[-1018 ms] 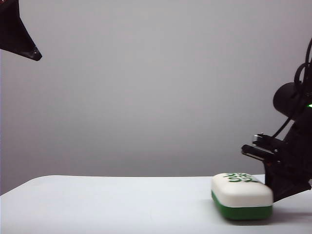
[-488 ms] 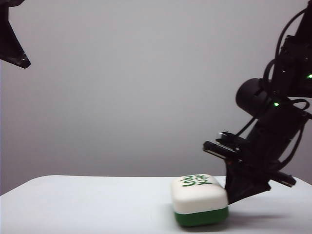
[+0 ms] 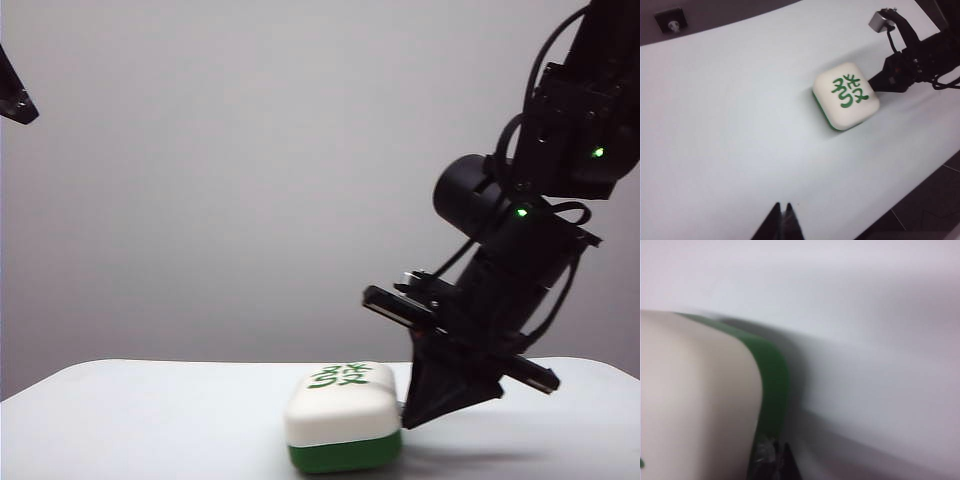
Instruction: Move the foam mahjong from the right side of the table to the left side of the table.
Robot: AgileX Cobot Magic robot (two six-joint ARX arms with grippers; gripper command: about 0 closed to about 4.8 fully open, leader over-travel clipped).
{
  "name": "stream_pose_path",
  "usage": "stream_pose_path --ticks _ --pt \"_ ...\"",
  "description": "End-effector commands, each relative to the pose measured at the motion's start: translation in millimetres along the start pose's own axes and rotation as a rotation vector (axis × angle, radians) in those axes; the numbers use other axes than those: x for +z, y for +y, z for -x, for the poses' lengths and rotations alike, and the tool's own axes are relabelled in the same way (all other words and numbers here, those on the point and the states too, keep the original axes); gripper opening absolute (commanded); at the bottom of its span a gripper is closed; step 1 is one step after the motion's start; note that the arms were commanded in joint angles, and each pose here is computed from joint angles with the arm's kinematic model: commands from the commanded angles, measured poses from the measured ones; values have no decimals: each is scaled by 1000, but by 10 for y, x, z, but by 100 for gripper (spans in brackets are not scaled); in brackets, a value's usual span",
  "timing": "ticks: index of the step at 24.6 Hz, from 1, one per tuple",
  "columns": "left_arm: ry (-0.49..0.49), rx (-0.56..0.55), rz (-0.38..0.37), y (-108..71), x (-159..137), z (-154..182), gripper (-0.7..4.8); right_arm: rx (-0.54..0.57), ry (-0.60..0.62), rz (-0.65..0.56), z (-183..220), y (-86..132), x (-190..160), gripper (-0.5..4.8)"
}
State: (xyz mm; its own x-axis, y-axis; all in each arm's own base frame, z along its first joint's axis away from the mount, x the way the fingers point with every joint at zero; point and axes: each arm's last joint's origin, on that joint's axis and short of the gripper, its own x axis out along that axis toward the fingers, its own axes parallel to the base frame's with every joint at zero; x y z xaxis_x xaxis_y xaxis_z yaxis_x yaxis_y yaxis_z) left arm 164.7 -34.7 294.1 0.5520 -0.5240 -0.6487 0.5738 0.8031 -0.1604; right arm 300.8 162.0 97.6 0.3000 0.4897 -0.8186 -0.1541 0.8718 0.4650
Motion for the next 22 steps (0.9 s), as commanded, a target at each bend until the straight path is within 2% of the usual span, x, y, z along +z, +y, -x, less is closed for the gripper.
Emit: stream_pose_path --ticks 1,6,9,13,15,17,22 --pt "39 -17 20 -49 -27 79 -5 47 -33 -23 -35 175 -18 -5" --pt "65 -23 34 -91 -72 140 -5 74 4 -20 -154 392 -20 -5" --pt "72 -25 38 -119 -102 180 -5 80 53 3 -302 606 34 -5" --pt "82 -27 43 -148 -136 222 -5 96 77 4 -419 820 71 -5" --pt "86 -28 46 -167 -158 249 -5 132 91 9 -510 1023 80 -5" --pt "90 -28 47 -187 -180 278 -5 144 88 26 -543 1131 66 -5" --pt "120 -31 75 -220 -236 319 -5 159 112 30 -641 1317 42 -5"
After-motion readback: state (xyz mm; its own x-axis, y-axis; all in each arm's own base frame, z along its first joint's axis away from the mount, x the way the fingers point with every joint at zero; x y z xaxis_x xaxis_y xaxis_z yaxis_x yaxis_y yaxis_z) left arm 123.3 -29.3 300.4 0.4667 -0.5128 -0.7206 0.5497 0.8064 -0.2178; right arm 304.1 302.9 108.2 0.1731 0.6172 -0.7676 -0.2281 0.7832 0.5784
